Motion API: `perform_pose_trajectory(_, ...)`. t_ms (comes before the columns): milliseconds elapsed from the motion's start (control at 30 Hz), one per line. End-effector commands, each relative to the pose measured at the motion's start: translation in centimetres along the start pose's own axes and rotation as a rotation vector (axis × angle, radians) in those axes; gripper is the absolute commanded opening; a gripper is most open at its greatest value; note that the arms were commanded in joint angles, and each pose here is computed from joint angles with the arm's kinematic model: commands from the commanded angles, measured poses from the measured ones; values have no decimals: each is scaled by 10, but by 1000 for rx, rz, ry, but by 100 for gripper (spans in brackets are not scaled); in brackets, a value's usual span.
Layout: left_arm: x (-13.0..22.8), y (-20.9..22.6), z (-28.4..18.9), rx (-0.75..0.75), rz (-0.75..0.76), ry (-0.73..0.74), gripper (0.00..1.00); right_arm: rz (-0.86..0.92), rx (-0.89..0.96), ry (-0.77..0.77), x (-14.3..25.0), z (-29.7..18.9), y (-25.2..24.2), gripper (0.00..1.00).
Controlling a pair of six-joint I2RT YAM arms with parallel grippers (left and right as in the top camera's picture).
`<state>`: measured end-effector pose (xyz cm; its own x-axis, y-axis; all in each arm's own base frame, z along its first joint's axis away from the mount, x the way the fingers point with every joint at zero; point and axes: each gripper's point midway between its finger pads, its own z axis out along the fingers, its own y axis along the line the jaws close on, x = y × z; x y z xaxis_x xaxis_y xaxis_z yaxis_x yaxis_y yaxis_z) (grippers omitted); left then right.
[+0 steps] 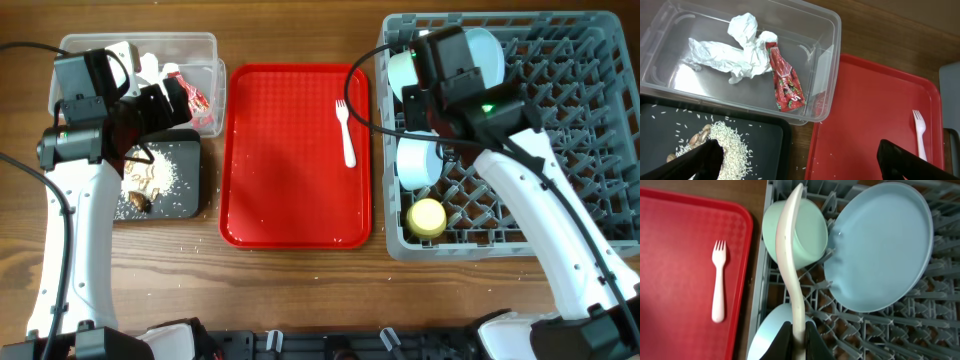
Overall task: Sort waste into correct bins and load items into the dishwasher rack
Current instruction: 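Pick the white spoon with the right gripper and insert it in the rack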
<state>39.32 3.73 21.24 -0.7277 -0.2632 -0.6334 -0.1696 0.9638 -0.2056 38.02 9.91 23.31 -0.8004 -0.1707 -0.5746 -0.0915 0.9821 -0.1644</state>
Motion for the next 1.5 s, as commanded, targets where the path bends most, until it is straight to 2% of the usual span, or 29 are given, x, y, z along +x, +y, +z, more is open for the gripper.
perform_pose_trajectory(0,-2,-1,-1,7,18,-5,100,-35,-57,24,7,1,0,4)
perform_pose_trajectory(367,-2,-1,-1,7,18,-5,100,6,-153,65,13,9,-21,4)
perform_pose_trajectory(767,-2,-1,-1,7,18,-5,100,24,-143,112,24,11,-30,4)
perform_pose_trajectory(1067,-2,-1,-1,7,18,-5,100,-5,-139,212,66,40,-25,4)
perform_pose_trajectory(1133,-2,-1,-1,7,18,-5,100,51,-60,241,77,47,-37,4)
perform_pose_trajectory(1300,-2,-1,-1,7,19,-5,100,107,-13,332,108,57,-56,5)
perform_pose_trajectory(1367,-2,-1,-1,7,18,-5,100,118,-5,350,115,60,-61,17)
perform_pose_trajectory(1433,-2,-1,-1,7,18,-5,100,110,-6,346,114,60,-63,45)
perform_pose_trajectory(1467,-2,-1,-1,7,18,-5,100,108,-6,341,114,60,-63,53)
